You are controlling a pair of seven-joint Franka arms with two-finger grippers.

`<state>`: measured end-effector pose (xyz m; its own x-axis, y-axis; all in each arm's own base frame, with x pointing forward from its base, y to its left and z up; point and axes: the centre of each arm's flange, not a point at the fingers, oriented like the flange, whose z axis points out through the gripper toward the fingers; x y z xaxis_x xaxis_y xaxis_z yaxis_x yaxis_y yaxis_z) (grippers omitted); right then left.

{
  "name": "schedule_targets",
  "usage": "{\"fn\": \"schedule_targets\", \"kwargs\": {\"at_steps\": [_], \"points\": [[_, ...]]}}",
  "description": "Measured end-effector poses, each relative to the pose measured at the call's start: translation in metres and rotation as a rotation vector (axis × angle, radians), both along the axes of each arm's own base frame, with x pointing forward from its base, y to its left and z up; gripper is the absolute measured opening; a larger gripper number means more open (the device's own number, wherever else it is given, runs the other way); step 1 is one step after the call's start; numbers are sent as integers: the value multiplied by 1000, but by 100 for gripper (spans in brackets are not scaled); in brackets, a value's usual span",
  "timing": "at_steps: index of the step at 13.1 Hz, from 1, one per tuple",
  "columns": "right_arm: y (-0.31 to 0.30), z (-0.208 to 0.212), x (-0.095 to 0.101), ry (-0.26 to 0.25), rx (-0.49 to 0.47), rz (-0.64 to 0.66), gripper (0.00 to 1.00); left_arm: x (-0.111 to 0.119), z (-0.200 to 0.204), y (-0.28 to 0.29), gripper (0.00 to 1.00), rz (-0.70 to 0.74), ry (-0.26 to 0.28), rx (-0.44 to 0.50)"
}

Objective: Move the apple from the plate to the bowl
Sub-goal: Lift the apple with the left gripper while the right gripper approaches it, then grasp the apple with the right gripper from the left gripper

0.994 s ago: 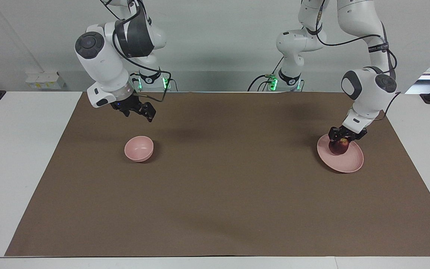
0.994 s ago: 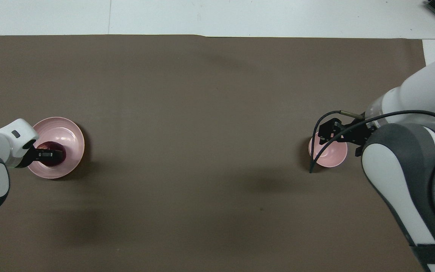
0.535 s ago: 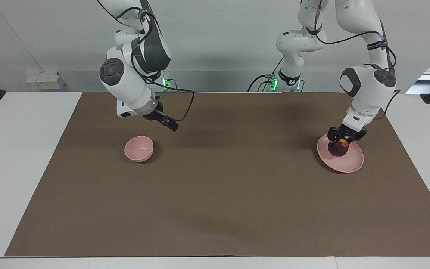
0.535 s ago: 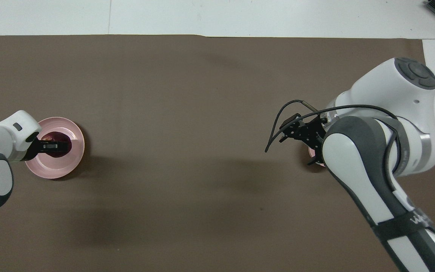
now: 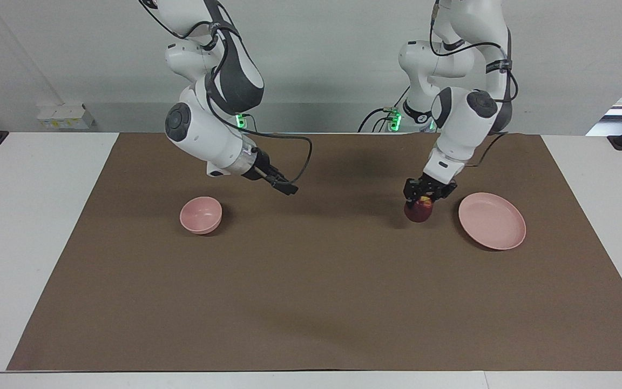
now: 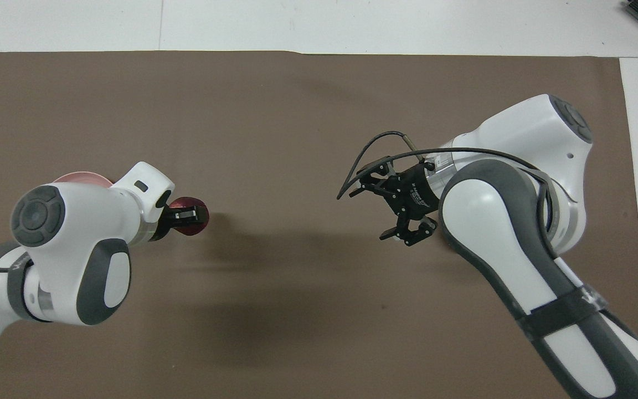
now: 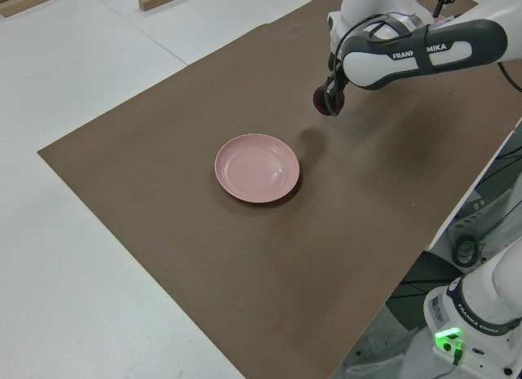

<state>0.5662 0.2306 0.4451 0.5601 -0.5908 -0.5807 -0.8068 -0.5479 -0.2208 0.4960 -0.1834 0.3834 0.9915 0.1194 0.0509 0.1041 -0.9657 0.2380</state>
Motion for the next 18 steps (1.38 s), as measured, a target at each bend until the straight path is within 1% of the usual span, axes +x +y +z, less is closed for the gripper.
{"fn": "schedule_targets", "kwargs": {"at_steps": [2, 5, 7, 8, 10, 12, 16, 18], "points": [[27, -6, 0, -10, 63, -35, 100, -10, 9, -39, 64, 28, 18, -99], [46, -40, 4, 31, 140, -62, 100, -19, 20, -74, 64, 50, -8, -194], [49, -63, 9, 62, 190, -103, 100, -27, 24, -93, 64, 57, -6, -243], [52, -70, 10, 71, 199, -121, 100, -31, 26, -102, 64, 56, -9, -260], [61, -81, 5, 81, 191, -127, 100, -33, 32, -113, 64, 72, -40, -293], [67, -87, -1, 92, 184, -120, 100, -33, 37, -118, 64, 80, -59, -310], [63, -89, 0, 94, 183, -129, 100, -28, 40, -122, 64, 80, -65, -317], [68, -88, -1, 85, 181, -128, 100, -30, 40, -126, 64, 73, -63, -317]]}}
